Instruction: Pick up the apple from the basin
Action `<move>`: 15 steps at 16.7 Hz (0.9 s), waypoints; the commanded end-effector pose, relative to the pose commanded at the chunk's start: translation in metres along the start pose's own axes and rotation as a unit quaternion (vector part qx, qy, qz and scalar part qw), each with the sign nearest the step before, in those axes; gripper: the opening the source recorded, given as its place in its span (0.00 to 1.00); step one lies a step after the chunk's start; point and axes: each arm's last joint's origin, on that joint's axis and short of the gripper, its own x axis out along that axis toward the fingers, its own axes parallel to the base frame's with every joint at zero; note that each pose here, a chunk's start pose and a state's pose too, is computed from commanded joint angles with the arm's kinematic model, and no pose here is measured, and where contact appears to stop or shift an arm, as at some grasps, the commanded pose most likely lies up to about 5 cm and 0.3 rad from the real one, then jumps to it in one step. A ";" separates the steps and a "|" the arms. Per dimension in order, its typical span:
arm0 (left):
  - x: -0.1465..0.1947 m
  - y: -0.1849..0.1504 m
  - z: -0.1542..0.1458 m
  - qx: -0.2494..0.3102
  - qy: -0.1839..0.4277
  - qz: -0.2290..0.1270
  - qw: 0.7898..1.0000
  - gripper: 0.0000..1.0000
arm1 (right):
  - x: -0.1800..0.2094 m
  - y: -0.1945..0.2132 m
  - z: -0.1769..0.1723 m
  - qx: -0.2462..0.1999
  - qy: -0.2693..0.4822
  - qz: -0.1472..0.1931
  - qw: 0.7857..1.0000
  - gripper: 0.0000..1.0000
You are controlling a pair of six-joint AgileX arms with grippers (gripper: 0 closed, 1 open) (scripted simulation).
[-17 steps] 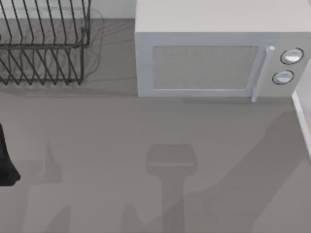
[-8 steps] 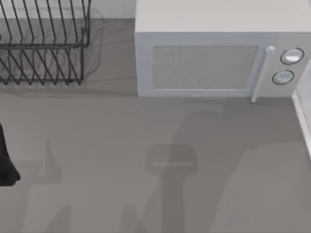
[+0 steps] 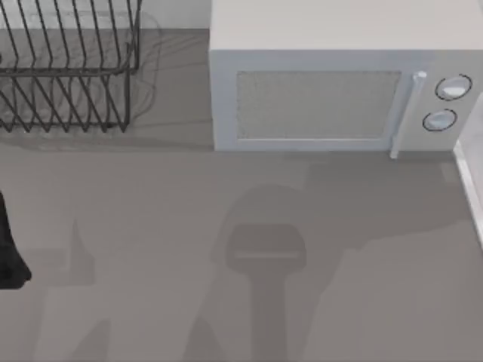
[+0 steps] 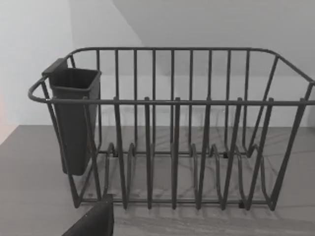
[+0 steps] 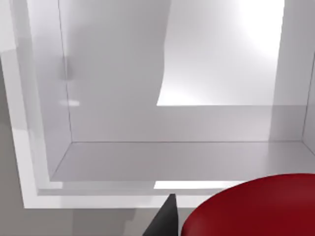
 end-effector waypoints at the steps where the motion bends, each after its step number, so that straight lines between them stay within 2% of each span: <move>1: 0.000 0.000 0.000 0.000 0.000 0.000 1.000 1.00 | 0.000 0.001 0.000 0.000 0.000 0.000 1.000 0.00; 4: 0.000 0.000 0.000 0.000 0.000 0.000 1.000 1.00 | 0.001 0.029 -0.001 0.001 0.005 0.002 1.000 0.00; 7: 0.000 0.000 0.000 0.000 0.000 0.000 1.000 1.00 | 0.001 0.091 -0.011 0.000 0.012 0.004 1.000 0.00; 11: 0.000 0.000 0.000 0.000 0.000 0.000 1.000 1.00 | 0.004 0.188 -0.050 -0.003 0.021 0.003 1.000 0.00; 15: 0.000 0.000 0.000 0.000 0.000 0.000 1.000 1.00 | 0.009 0.232 -0.090 -0.003 0.026 -0.001 1.000 0.00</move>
